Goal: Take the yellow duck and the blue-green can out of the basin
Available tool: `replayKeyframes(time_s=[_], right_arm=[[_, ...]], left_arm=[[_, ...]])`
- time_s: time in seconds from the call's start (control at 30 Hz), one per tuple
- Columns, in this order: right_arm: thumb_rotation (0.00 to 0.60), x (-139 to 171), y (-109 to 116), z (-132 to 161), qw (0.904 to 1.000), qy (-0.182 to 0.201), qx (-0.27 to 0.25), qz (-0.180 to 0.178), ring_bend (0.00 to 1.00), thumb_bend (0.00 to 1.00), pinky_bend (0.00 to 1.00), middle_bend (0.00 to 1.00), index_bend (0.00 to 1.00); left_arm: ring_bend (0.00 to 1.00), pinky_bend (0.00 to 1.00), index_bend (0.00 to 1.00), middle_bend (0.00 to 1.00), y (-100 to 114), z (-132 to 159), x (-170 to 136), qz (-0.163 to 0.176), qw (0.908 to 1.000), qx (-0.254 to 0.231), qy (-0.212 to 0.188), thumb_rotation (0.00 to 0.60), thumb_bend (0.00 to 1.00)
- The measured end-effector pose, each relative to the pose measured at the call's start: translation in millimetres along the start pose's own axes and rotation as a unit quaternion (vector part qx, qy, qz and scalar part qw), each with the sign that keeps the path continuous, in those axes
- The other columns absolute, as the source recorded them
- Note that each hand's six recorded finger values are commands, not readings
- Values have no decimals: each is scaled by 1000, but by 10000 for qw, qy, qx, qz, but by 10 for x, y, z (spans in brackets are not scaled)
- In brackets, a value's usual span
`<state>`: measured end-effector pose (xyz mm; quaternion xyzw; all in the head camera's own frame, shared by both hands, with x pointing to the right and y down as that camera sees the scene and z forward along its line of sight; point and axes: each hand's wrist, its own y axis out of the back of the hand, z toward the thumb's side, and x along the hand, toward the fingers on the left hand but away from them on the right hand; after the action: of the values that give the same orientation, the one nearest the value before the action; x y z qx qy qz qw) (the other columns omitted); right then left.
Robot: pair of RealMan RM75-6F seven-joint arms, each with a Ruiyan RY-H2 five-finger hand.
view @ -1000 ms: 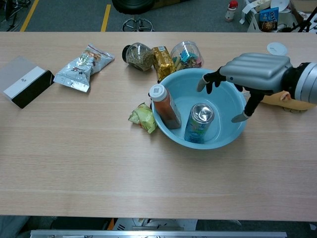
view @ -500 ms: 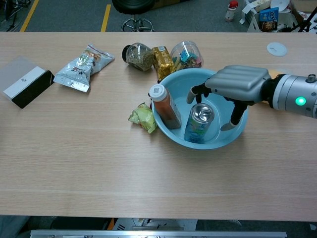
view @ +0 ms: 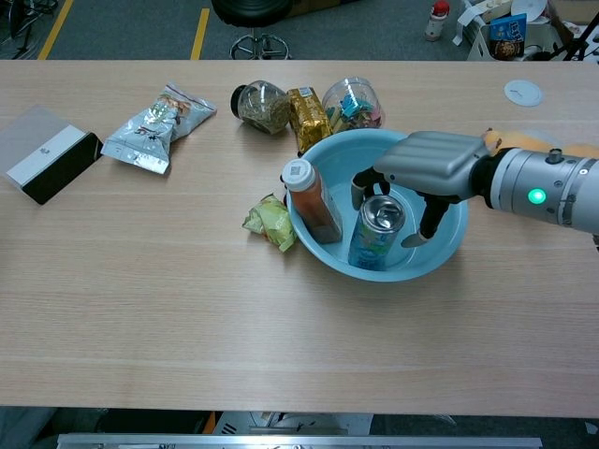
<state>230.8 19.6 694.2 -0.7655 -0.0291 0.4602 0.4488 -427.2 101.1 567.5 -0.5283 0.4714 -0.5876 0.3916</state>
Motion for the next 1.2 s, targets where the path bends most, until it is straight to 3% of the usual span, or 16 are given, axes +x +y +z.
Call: replayKeyframes(time_s=[0.3,0.7,1.2], right_arm=[[600,-39,-31,-5,10000,-45,-19,-14,472,303,670,486,476],[600,182,168,-122,9992,-187,-252,-241,508,308,693,511,505],[600,849,502,-406,9949,-546,-595,-597,518,306,694,512,505]], left_arm=[[291,284,334,339,5,-3,-4,6,10000,9,-2,600,419],[291,283,334,339,21,18,16,26,10000,-9,-56,600,419],[291,283,334,339,-12,113,88,-25,9997,-15,-230,600,419]])
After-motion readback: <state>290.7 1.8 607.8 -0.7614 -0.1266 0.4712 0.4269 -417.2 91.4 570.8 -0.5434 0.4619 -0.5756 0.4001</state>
